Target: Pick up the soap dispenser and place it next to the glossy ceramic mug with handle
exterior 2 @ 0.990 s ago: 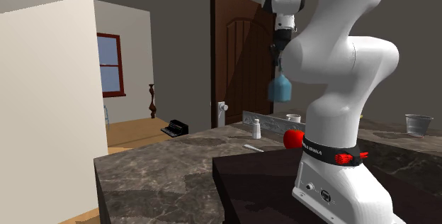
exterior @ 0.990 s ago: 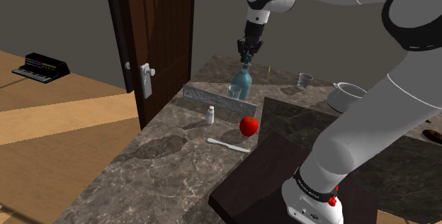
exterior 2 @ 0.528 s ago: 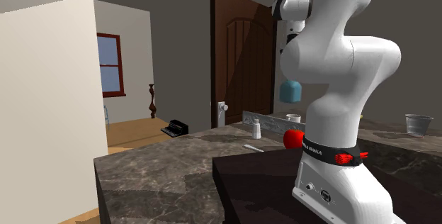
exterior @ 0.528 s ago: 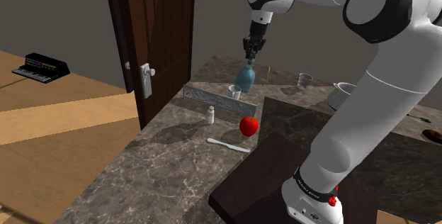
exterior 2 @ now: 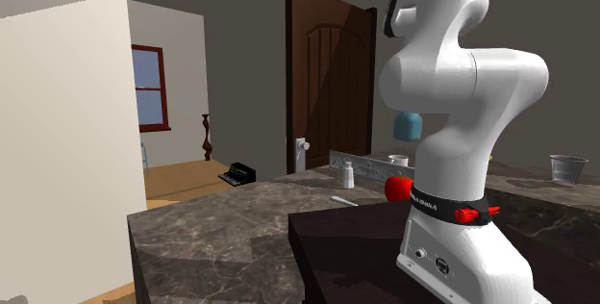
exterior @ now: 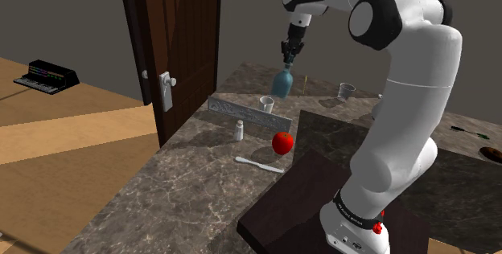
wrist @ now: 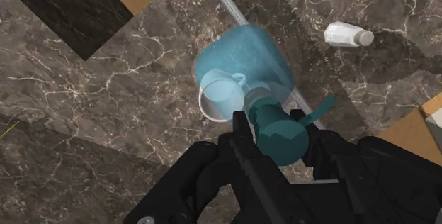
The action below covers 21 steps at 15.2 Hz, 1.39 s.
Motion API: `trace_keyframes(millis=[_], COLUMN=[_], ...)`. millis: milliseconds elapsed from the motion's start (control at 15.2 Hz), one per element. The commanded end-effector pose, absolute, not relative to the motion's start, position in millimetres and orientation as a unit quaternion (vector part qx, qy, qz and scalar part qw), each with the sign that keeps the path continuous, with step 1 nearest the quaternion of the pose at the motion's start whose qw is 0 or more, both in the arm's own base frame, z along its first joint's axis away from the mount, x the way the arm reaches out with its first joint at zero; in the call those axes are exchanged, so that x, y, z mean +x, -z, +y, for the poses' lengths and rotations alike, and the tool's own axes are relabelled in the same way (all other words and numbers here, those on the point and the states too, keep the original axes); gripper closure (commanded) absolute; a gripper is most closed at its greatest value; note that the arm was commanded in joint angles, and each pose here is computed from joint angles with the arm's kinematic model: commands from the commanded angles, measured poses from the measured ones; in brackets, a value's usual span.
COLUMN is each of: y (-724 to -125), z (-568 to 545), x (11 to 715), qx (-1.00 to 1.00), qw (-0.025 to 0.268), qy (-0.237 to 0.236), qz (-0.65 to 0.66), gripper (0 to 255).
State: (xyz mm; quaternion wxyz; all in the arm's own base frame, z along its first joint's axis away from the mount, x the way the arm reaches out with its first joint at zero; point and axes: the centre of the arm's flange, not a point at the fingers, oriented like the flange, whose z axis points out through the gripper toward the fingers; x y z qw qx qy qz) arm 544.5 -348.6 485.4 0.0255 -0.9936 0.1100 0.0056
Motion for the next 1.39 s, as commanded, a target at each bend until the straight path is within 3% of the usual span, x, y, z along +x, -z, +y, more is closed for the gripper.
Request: trace_keyframes(millis=[0, 528, 1320], y=[-479.3, -462.3, -399.0], z=[-374.4, -479.1, -479.2], x=[550.4, 587.6, 587.7], qx=[-0.994, -0.994, -0.994], qw=[0.025, 0.025, 0.025], qy=[-0.005, -0.005, -0.005], qz=[0.109, 0.109, 0.109], gripper=[255, 255, 255])
